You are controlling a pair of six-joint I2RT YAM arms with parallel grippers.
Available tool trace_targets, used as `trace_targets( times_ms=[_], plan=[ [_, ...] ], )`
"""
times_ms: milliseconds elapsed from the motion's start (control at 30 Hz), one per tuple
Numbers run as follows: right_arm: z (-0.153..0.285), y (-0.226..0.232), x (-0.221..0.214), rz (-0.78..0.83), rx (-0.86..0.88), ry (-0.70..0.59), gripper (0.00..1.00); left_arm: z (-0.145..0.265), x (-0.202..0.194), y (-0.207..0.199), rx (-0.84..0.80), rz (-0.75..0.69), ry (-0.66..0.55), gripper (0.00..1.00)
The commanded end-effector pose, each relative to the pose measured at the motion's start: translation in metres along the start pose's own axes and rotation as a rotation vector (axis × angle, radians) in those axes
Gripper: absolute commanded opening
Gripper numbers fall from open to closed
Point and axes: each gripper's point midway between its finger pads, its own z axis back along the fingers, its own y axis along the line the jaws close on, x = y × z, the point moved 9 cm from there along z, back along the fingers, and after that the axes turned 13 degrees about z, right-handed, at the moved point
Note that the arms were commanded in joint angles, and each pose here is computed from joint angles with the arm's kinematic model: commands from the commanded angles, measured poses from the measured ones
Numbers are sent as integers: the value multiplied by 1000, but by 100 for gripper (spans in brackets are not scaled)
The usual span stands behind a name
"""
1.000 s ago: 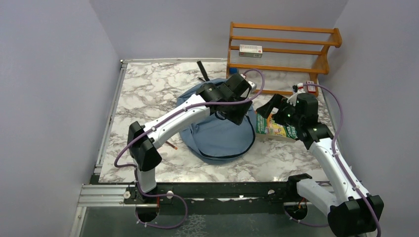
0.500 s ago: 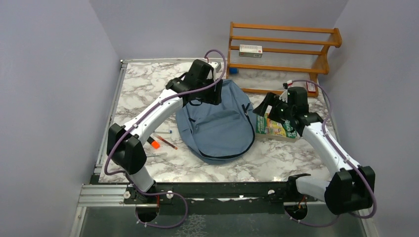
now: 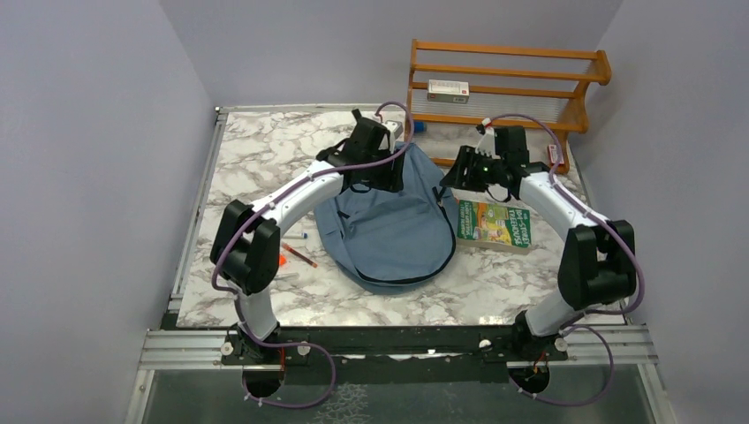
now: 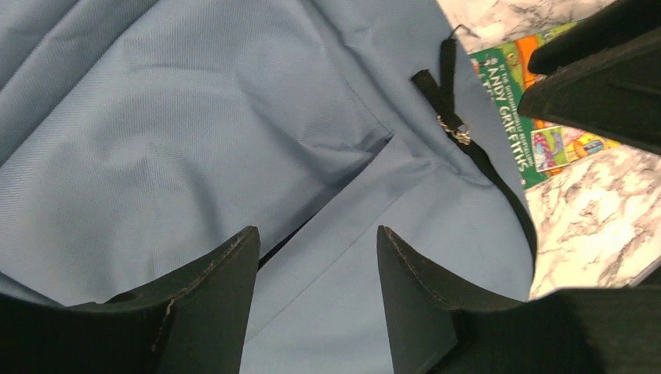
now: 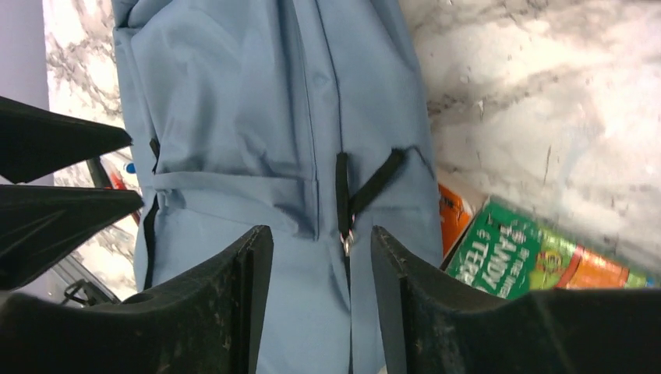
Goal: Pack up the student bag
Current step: Unzip the student bag at the center of the board.
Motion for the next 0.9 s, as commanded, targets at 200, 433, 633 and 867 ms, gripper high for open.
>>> trace_targets(
  times_ms=[200,433,633,867],
  plan=[
    [-46,2,26,125,111,61,42,-33,-18,17,-3,19,43,57],
    [-68,-3,16,125,89,144,39,-44,-31,26,8,29,77,57],
    [-76,-8,6,122,31,179,38,-48,-36,29,12,30,92,57],
    [-79,-10,1,138,-19,198,39,-50,-37,30,13,29,99,56]
  ],
)
